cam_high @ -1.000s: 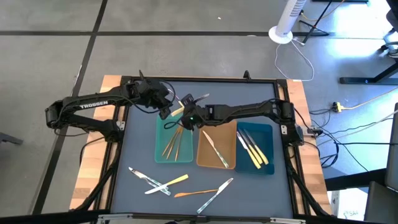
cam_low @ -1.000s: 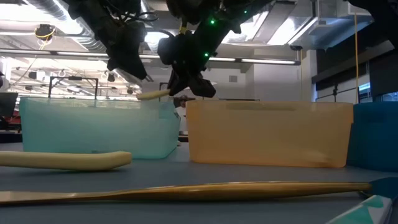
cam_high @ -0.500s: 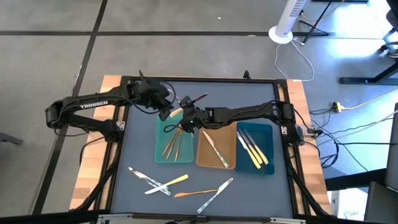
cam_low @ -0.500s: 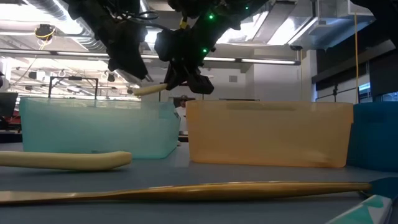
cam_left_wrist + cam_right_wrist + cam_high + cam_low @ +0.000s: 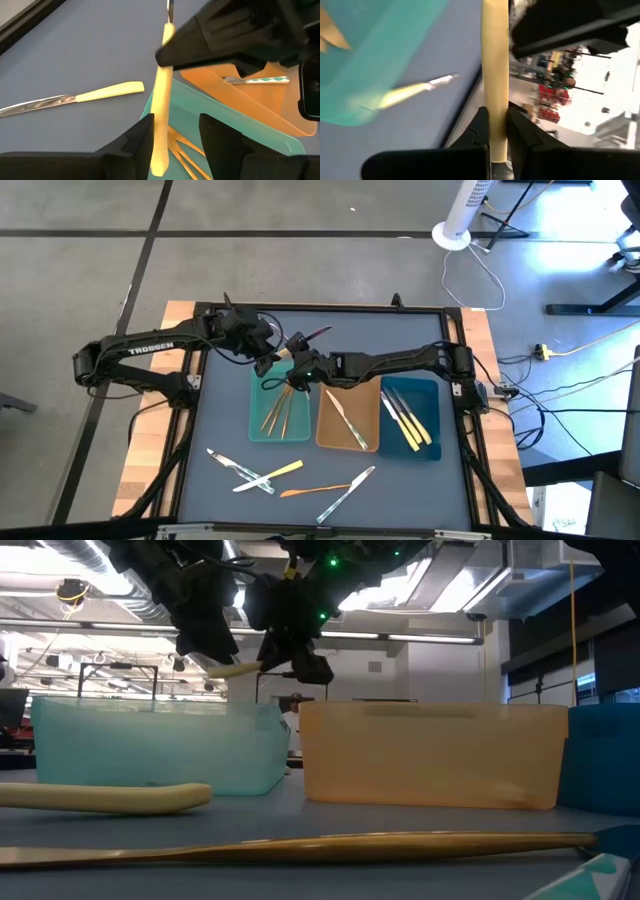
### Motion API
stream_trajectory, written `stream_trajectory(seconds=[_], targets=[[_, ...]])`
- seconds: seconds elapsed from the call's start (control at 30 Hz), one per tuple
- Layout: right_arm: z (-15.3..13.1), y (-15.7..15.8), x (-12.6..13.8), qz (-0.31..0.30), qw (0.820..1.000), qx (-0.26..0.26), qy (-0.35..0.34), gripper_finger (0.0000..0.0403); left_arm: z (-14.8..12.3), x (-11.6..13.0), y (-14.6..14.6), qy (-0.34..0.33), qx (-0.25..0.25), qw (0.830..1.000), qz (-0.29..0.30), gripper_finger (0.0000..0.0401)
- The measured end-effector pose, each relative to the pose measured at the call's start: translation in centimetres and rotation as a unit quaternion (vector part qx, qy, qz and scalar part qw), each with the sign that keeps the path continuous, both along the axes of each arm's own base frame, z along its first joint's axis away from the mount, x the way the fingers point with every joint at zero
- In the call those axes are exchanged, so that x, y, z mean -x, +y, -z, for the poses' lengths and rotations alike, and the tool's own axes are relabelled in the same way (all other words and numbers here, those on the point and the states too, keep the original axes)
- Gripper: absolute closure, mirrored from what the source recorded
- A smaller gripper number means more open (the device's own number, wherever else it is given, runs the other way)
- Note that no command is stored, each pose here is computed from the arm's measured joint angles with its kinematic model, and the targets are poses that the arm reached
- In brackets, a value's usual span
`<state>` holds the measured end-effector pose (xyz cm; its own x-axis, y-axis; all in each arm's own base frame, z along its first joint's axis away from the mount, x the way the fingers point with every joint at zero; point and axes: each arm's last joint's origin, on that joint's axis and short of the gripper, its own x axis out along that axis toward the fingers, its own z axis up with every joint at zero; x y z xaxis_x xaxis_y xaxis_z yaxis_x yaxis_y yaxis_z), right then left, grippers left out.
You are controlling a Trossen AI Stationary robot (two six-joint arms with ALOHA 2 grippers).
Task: Sort silverware by color (type)
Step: Put the yellow knife into the blue bin
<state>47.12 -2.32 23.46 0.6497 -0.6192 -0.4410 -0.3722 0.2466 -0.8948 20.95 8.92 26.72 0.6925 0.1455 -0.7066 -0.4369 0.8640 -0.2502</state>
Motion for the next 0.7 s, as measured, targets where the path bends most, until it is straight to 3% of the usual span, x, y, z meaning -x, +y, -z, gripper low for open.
stream_trajectory(seconds=[0.2,0.7], targets=[[-0.29,-0.05,-0.14,-0.003,1.0,0.025,0.0,0.0382,-0.02,0.0,0.03,0.0,-0.002,1.0,-0.001,0.0251],[-0.35,-0.05,-0.2,-0.003,1.0,0.025,-0.005,0.0382,-0.01,0.04,0.14,0.01,-0.035,0.999,0.006,0.0251]])
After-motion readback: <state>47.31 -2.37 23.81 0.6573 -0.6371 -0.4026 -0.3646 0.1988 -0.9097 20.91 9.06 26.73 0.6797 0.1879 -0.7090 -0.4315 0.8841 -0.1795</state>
